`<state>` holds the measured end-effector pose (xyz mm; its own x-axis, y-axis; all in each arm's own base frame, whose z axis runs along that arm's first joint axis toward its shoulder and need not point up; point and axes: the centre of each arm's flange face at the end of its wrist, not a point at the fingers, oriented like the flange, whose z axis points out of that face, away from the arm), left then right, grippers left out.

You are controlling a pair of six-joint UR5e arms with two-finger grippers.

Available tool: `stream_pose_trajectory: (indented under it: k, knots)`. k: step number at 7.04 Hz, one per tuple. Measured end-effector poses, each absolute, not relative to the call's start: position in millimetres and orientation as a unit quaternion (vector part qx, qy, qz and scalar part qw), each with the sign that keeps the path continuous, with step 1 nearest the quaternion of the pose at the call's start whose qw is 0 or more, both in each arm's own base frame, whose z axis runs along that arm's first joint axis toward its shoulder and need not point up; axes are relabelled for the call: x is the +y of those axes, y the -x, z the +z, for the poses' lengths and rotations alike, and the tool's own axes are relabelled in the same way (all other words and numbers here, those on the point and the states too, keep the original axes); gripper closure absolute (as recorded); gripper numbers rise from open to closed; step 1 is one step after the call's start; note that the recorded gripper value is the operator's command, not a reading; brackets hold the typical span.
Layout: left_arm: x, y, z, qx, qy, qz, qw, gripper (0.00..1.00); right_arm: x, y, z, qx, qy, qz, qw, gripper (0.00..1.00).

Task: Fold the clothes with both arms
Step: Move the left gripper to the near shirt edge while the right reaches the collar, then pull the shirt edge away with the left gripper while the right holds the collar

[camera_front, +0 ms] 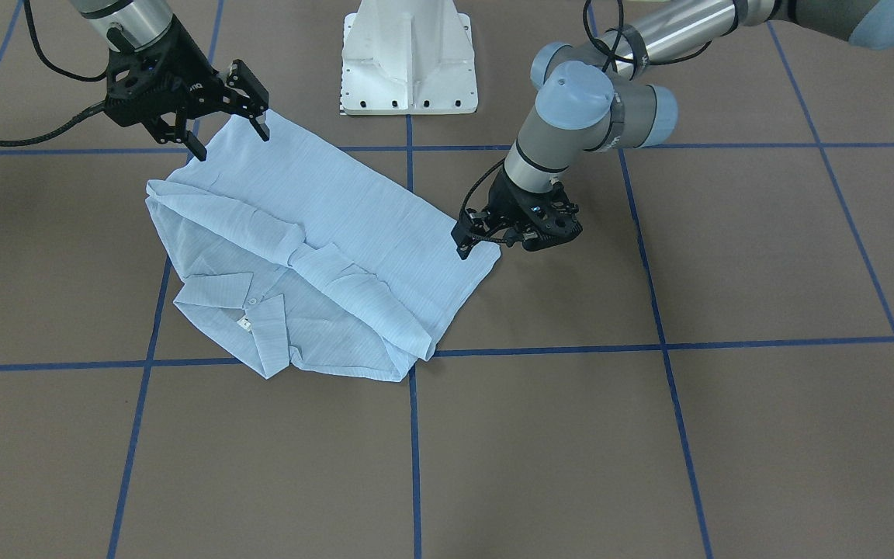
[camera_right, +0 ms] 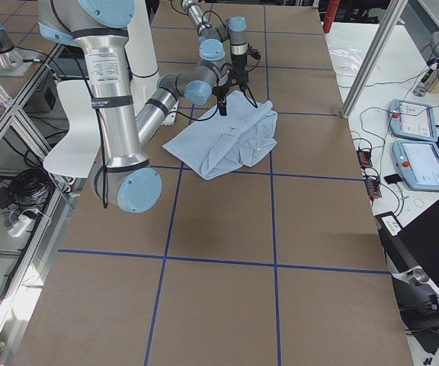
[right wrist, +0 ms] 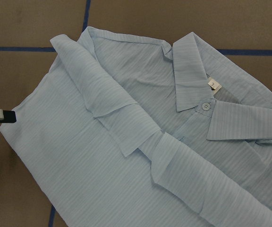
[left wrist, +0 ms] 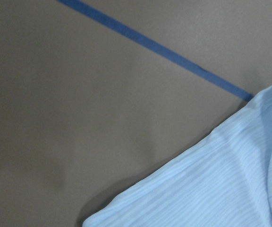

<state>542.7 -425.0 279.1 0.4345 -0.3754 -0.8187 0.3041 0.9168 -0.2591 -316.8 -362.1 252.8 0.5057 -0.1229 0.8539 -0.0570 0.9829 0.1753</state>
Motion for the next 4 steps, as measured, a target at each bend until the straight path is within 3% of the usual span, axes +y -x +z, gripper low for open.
stream_pose_trajectory:
  k: [2, 4]
  knots:
    - [-420.5, -550.3, 286.8, 0.483, 0.036, -0.202, 0.851, 0.22, -362.4, 316.7, 253.0, -0.497, -0.09, -0.019, 0.863, 0.0]
    - [-420.0, -551.3, 288.8, 0.479, 0.037, -0.203, 0.853, 0.43, -362.3, 316.5, 253.6, -0.496, -0.09, -0.019, 0.863, 0.0]
